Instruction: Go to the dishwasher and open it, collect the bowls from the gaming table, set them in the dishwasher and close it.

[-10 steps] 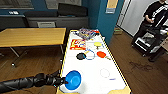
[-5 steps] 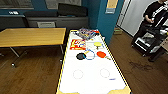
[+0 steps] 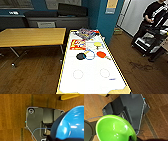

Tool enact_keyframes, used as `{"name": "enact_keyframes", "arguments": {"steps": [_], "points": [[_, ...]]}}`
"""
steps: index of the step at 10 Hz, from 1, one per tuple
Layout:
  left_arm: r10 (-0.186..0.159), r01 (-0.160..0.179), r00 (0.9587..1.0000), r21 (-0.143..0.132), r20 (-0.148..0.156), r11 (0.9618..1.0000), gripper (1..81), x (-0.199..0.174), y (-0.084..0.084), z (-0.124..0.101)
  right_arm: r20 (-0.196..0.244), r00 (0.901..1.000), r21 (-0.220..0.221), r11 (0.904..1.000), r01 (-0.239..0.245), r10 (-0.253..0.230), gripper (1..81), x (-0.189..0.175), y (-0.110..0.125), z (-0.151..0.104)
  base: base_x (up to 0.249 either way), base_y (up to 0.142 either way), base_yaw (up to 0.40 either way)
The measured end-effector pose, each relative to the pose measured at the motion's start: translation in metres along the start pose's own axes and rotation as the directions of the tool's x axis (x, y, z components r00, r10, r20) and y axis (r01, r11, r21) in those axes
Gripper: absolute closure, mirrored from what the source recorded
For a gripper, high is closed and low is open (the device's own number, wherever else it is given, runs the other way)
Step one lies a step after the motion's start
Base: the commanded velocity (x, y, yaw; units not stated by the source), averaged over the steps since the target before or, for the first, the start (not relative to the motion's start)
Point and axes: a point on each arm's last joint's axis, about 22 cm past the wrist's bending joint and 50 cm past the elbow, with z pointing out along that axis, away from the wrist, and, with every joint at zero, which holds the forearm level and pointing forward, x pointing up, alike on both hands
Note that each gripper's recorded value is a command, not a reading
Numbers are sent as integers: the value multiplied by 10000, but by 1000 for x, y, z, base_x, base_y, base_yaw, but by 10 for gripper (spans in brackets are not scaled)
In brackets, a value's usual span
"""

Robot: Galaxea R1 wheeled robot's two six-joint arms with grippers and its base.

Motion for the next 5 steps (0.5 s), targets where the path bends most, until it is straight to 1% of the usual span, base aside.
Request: {"name": "enact_keyframes", "arguments": {"steps": [1,2,3,4,5], "points": [[-61,61,10000,52,11,10000,811,-6,-9,10,19,10000,25,10000,-11,11,811,-2,-2,1,0,0,0],[-164,162,9998,223,89,9996,811,-13,-20,20,37,10000,42,10000,-17,17,811,-3,-3,2,0,0,0],[-273,267,9995,461,135,9986,811,-19,-33,31,21,10000,25,10000,-7,7,811,-2,-2,2,0,0,0],[-420,408,9990,639,169,9971,811,-24,-45,44,9,10000,-9,10000,-2,2,811,-2,0,2,0,0,0],[-556,541,9983,741,184,9958,811,-30,-54,54,4,10000,-1,10000,2,-2,811,-1,-1,3,0,0,0]]}}
